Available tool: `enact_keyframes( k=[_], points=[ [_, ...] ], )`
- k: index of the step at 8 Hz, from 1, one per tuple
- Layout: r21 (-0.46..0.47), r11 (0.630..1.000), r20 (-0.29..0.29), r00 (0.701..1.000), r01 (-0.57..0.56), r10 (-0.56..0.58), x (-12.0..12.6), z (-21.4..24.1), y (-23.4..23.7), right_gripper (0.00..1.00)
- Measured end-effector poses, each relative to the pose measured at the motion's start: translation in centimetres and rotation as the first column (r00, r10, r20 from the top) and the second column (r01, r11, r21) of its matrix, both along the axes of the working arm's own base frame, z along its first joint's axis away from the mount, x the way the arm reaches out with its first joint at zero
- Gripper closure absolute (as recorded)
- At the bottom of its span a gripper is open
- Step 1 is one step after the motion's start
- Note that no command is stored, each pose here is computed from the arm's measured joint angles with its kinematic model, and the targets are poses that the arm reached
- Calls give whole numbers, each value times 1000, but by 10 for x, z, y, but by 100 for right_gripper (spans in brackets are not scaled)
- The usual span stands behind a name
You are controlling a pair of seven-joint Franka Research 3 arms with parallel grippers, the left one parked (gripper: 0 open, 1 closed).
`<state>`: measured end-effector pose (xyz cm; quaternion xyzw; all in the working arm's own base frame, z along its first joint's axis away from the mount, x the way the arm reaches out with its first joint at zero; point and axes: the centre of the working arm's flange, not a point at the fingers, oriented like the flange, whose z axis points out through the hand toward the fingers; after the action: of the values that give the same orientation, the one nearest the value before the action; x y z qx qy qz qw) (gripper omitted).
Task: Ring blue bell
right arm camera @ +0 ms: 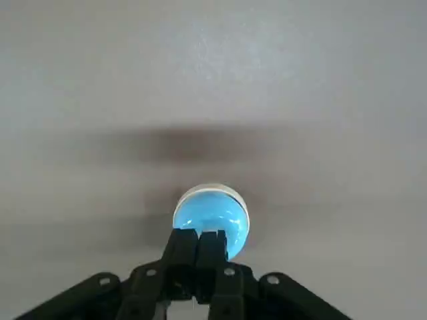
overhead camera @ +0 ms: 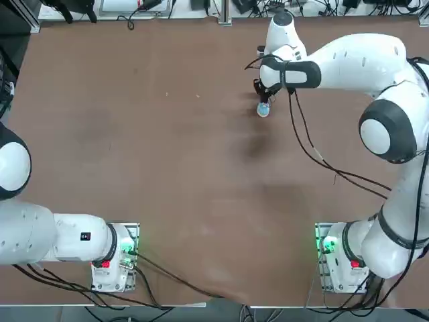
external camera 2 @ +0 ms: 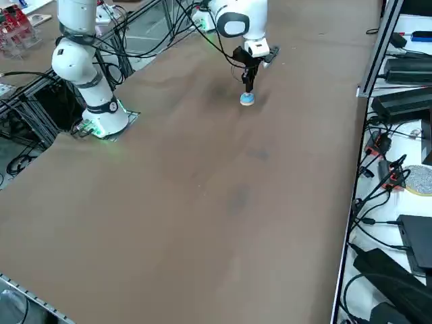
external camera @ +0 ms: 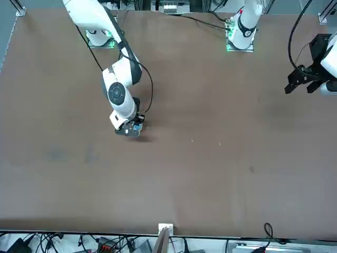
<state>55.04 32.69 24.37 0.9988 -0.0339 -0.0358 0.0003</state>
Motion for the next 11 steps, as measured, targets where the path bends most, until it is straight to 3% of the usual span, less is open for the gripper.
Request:
enact_keyframes(
  k=[11],
  points=[
    [-2, 1000, 5, 1000, 3, -3, -6, -12, -6, 99]
  ],
)
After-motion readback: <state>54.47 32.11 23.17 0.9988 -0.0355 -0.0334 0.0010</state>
